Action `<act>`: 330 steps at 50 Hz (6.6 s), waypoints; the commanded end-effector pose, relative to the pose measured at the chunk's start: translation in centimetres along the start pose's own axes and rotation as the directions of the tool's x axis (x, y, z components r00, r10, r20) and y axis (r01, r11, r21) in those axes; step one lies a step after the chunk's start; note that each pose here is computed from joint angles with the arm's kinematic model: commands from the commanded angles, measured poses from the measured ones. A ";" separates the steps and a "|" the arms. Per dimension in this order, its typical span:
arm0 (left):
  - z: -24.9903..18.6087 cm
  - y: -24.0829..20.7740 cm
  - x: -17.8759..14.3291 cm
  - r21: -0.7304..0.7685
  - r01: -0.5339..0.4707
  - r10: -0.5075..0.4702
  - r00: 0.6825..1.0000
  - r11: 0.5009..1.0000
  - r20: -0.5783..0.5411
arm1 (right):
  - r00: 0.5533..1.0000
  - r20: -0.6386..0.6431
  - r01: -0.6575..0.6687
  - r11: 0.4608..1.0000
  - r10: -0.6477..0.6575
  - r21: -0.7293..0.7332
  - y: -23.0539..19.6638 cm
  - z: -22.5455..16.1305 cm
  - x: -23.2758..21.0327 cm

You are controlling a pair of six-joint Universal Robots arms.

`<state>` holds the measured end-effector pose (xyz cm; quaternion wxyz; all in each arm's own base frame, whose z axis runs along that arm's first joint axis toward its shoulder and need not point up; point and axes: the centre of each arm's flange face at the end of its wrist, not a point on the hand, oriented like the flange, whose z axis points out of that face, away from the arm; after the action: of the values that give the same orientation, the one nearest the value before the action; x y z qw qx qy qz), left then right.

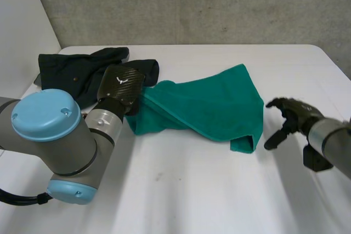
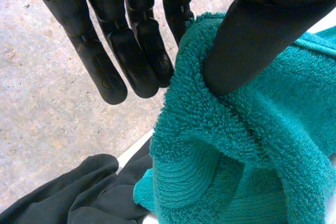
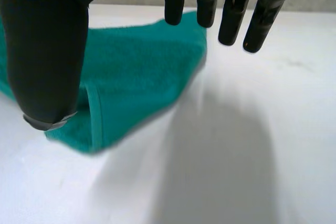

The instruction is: Fold the laundry.

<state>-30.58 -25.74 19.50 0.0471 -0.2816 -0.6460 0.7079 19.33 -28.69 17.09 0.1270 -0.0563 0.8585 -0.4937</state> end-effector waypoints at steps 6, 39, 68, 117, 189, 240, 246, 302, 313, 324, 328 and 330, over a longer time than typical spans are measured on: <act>-0.2 0.1 0.2 -0.005 0.003 -0.003 1.000 1.000 -0.006 | 1.000 0.003 -0.004 1.000 0.003 0.015 2.5 2.1 0.7; -0.3 -0.7 -0.2 0.015 0.000 0.000 1.000 1.000 0.007 | 0.991 -0.062 0.125 0.975 -0.116 0.181 -0.4 5.4 -2.2; -0.1 -0.4 -0.7 -0.229 -0.230 0.185 0.962 0.946 -0.202 | 0.443 0.074 0.897 0.442 -0.894 -0.021 -6.5 -2.7 -4.2; -1.7 4.7 0.5 -0.060 -0.248 0.248 0.969 0.967 -0.010 | 0.512 0.009 0.842 0.504 -0.859 0.196 0.6 -0.1 -5.3; -4.3 9.2 -4.8 -0.459 0.038 -0.077 0.995 0.888 -0.067 | 0.609 -0.080 0.793 0.604 -0.789 0.075 -0.3 1.7 0.7; 7.7 7.2 -3.1 -0.263 -0.280 0.306 0.950 0.923 0.062 | 0.222 -0.342 0.973 0.229 -0.913 0.021 -5.1 9.1 -0.3; 10.5 7.8 -2.6 -0.178 -0.285 0.309 0.943 0.942 0.126 | 0.201 -0.410 0.979 0.199 -0.890 0.050 -5.1 13.2 -0.6; -0.7 3.5 -1.1 -0.079 -0.025 0.032 0.996 0.997 0.088 | 0.712 -0.086 0.700 0.714 -0.697 0.007 1.0 6.3 9.2; -0.8 3.5 -1.0 -0.080 -0.025 0.032 0.996 0.996 0.087 | 0.704 -0.199 0.694 0.720 -0.682 -0.016 -1.4 5.6 12.5; -0.8 3.4 -1.1 -0.077 -0.025 0.032 0.995 0.997 0.092 | 0.495 -0.436 0.762 0.616 -0.752 -0.198 -5.6 5.2 19.5; -0.9 3.2 -1.1 -0.074 -0.023 0.030 0.995 0.997 0.092 | 0.462 -0.432 0.812 0.565 -0.774 -0.145 -6.9 5.4 17.1; -0.9 3.1 -1.2 -0.071 -0.023 0.030 0.995 0.997 0.094 | 0.452 -0.428 0.840 0.535 -0.783 -0.091 -7.7 5.3 14.6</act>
<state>-28.25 -26.03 16.74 -0.0035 -0.2586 -0.6697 0.6961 2.60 -40.20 16.66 -0.3087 -0.3057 0.7376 -0.5170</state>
